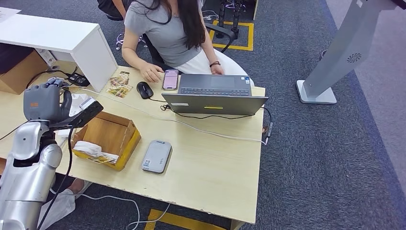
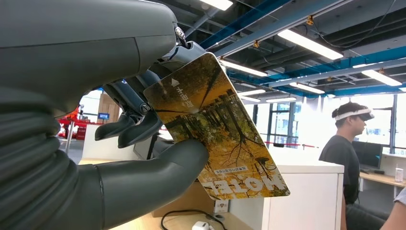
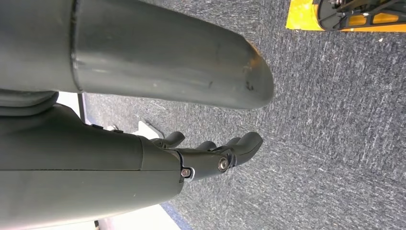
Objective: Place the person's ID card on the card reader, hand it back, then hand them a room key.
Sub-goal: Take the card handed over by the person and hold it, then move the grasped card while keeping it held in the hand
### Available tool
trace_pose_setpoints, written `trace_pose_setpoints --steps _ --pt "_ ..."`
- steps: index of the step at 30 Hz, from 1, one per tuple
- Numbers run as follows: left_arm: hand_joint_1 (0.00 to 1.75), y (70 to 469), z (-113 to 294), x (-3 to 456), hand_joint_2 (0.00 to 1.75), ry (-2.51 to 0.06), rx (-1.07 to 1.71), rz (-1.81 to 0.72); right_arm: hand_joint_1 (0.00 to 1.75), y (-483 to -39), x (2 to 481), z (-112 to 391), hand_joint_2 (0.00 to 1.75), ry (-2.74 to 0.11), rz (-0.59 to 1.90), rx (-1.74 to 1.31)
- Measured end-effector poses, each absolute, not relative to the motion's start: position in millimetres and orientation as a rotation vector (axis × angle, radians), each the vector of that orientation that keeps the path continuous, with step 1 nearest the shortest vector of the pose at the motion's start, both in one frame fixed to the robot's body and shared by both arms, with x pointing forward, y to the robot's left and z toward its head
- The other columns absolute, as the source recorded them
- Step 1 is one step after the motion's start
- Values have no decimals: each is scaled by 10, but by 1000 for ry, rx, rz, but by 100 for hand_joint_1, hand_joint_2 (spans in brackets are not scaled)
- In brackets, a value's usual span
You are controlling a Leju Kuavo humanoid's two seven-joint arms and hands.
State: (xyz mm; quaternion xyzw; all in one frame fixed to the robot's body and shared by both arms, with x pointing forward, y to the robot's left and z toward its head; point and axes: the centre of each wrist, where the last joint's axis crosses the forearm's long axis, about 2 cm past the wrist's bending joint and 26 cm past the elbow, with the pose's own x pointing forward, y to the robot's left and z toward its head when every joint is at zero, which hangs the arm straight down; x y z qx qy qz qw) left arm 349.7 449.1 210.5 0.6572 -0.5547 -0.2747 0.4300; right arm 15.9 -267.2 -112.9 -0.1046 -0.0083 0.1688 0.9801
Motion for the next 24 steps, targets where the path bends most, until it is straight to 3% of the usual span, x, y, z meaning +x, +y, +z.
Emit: trace_pose_setpoints --steps 16,24 --pt "175 4407 2077 3487 175 -1393 1612 -720 0 -2679 160 -1130 0 -17 343 -211" --pt "175 3552 1807 3547 175 -1512 1418 -862 0 -2667 207 -1127 0 -43 357 -189"
